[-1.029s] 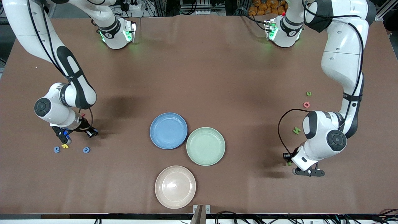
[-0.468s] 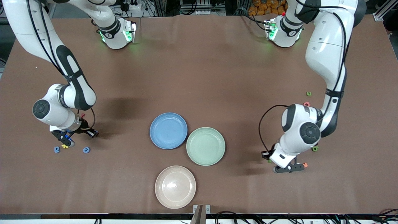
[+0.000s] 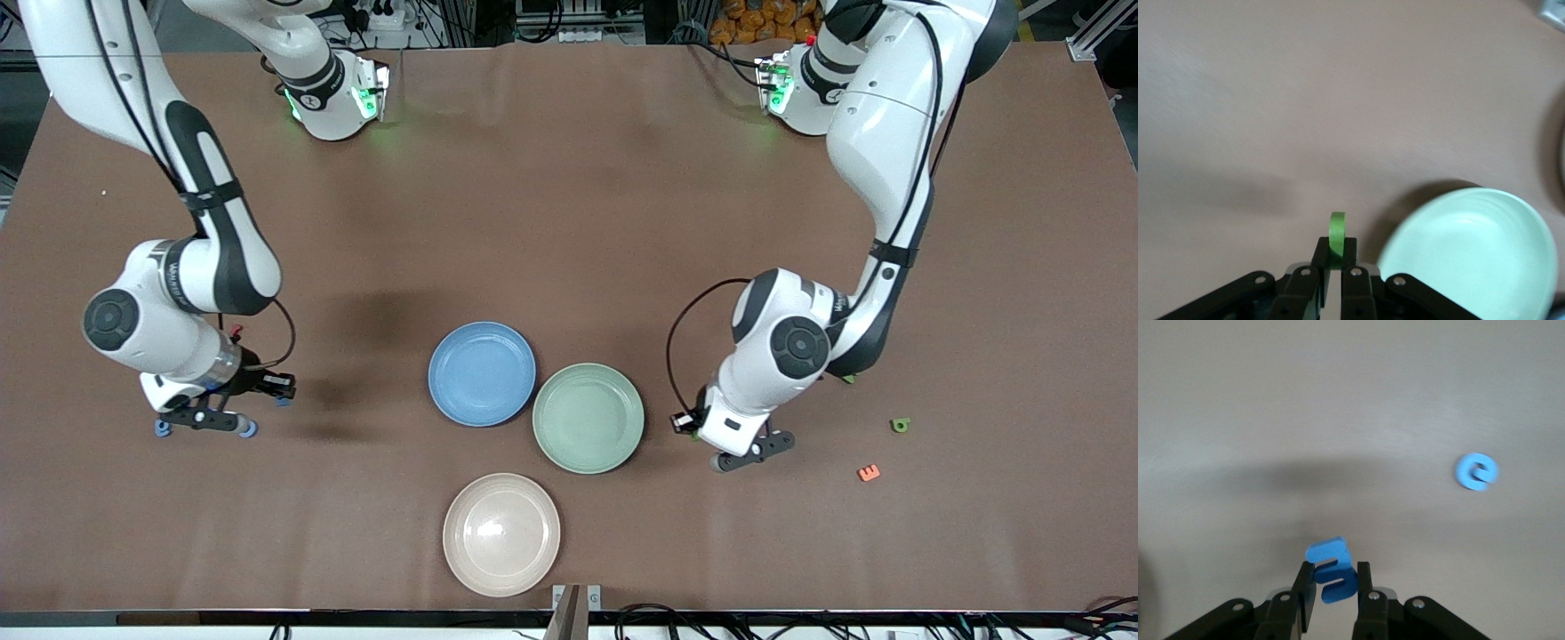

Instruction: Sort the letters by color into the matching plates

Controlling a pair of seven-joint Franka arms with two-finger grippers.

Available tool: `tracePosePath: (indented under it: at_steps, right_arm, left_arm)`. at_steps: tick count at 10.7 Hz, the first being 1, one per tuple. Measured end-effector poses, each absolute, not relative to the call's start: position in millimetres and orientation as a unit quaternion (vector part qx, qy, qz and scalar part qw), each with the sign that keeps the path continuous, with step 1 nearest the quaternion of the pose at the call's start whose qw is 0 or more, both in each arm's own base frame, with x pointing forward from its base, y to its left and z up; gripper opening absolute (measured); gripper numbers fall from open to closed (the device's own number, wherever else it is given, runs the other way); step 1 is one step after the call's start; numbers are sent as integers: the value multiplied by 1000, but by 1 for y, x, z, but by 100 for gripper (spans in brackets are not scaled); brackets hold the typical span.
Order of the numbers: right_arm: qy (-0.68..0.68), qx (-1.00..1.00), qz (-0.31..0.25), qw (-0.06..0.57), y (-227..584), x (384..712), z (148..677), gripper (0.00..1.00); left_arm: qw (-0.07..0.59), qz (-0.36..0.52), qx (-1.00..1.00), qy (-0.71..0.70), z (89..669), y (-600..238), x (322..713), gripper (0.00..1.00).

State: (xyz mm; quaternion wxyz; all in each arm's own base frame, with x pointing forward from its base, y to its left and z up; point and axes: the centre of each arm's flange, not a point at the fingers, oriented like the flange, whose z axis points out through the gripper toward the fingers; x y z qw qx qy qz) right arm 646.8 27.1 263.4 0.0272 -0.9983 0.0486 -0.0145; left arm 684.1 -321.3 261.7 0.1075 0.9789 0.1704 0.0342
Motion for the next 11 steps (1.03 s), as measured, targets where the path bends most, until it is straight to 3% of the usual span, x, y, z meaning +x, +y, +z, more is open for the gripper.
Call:
tracePosePath:
  at_steps: [3,6,11]
  right_arm:
    - [-67,-997,-33,29,123,648,280,30]
    - [-151,-987,-52,35,219,635,299,30]
    - [-217,-975,-27,40,308,600,265,30]
  left_arm:
    - [173,77,958,217,287,-368,677,11]
    - [195,83,950,229,293,-407,658,14]
    - [148,112,965,184,279,-404,655,81]
